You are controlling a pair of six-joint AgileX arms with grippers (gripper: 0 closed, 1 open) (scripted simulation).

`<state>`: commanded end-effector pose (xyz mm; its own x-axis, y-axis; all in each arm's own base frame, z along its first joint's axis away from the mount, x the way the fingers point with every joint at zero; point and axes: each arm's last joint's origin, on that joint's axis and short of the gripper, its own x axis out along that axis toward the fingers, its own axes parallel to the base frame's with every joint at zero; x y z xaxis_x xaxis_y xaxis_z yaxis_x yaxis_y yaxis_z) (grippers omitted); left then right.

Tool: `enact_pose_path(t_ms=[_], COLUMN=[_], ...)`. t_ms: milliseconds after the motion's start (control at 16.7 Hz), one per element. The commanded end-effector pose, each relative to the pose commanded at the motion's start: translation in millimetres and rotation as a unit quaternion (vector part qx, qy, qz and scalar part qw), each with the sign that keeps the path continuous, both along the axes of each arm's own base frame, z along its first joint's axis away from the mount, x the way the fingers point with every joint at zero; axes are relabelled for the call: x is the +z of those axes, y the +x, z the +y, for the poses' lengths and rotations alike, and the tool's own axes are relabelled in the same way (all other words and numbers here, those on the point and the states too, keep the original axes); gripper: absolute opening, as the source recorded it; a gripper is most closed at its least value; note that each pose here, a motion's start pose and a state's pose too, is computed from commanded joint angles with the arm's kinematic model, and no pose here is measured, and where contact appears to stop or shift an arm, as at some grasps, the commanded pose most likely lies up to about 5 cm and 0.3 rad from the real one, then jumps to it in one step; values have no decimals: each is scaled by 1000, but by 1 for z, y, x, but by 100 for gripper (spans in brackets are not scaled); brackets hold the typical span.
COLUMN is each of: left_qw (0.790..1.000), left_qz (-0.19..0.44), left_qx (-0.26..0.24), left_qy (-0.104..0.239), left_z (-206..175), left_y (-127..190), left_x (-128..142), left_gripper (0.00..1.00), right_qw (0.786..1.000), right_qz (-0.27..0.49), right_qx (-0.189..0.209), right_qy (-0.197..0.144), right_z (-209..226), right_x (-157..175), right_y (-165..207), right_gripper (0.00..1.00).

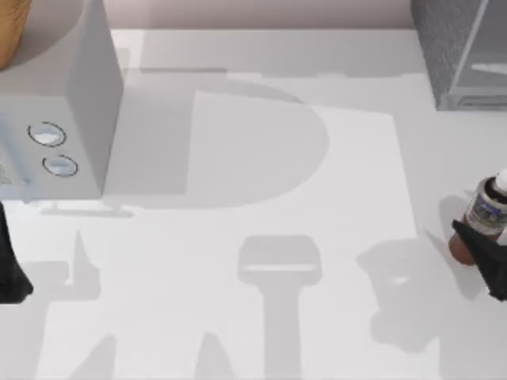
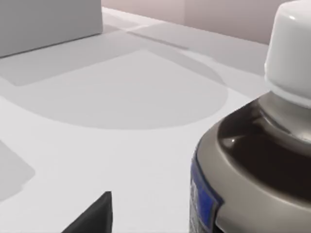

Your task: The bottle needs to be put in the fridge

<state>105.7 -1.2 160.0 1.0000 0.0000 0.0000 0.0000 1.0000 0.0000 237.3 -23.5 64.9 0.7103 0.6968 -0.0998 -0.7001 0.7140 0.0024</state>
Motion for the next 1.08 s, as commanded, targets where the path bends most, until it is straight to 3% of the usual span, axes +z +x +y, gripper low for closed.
enact_pose_path(t_ms=[300,1080], left_qw=[1000,1000], left_qz=[0,0], left_qx=[0,0], left_qy=[0,0], left_z=[0,0], left_y=[0,0], left_x=[0,0], left_gripper=[100,100], right_qw=[1000,1000], right_qz=[0,0], right_qx=[0,0], right_qy=[0,0], right_z=[3,3], right_x=[-1,-1], right_y=[2,2], right_gripper=[100,3])
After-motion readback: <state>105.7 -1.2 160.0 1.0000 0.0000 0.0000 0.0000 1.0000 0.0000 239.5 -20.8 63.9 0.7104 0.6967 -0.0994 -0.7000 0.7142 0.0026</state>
